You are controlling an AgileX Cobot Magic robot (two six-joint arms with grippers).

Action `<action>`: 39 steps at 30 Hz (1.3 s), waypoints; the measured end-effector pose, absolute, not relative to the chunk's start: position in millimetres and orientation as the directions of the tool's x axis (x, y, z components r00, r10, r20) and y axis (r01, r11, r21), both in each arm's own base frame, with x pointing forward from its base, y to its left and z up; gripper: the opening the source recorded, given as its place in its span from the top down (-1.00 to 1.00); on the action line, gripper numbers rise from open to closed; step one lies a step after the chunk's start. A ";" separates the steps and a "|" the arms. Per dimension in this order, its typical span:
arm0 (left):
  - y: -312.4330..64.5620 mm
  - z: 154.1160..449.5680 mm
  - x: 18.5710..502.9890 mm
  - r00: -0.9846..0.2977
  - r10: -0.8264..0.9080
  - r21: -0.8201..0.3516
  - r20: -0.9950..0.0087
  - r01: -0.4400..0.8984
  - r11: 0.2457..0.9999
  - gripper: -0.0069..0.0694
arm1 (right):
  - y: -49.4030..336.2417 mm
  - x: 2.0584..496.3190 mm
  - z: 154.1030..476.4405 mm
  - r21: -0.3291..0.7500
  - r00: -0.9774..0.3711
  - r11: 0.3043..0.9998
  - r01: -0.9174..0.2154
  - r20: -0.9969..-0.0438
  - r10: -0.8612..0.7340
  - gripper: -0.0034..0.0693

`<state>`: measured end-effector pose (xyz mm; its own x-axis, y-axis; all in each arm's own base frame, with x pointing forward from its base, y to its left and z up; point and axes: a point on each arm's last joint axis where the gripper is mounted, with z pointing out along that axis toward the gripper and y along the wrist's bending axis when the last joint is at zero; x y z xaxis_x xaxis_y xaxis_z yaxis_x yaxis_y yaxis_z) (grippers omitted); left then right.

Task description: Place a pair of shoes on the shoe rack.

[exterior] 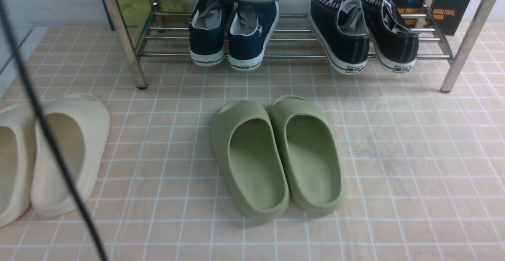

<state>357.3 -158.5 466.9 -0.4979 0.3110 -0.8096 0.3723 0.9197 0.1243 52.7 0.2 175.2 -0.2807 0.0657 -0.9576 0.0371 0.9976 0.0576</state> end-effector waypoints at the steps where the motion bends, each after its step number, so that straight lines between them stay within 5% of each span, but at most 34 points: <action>1: -147.3 492.0 334.2 -0.445 0.309 0.139 -0.841 0.374 0.917 0.80 | 0.2 52.7 175.2 0.058 -0.281 0.998 0.037 -0.958 0.066 0.25; 6: -113.2 536.9 257.8 -0.246 0.287 0.177 -0.926 0.389 0.904 0.79 | 0.2 52.7 175.2 0.058 -0.281 0.998 0.037 -0.958 0.066 0.25; 10: -97.2 528.2 221.8 -0.154 0.265 0.188 -0.952 0.387 0.903 0.78 | 0.2 52.7 175.2 0.057 -0.281 0.998 0.037 -0.958 0.065 0.25; 18: -61.5 417.0 143.6 0.015 0.268 0.254 -0.963 0.375 0.891 0.77 | 0.1 52.7 175.2 0.056 -0.281 0.998 0.037 -0.958 0.064 0.25; 25: -37.7 368.3 83.9 0.202 0.135 0.205 -0.970 0.376 0.904 0.77 | 0.2 52.7 175.2 0.058 -0.281 0.998 0.037 -0.958 0.066 0.25; 39: -32.1 263.1 83.0 -0.202 0.291 0.190 -0.935 0.408 0.893 0.73 | 0.2 52.7 175.2 0.058 -0.281 0.998 0.037 -0.958 0.066 0.25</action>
<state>83.0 -32.1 263.1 -0.2021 0.2911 -0.9351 0.4075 0.8932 0.1899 52.7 0.2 175.2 -0.2807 0.0660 -0.9575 0.0371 0.9976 0.0579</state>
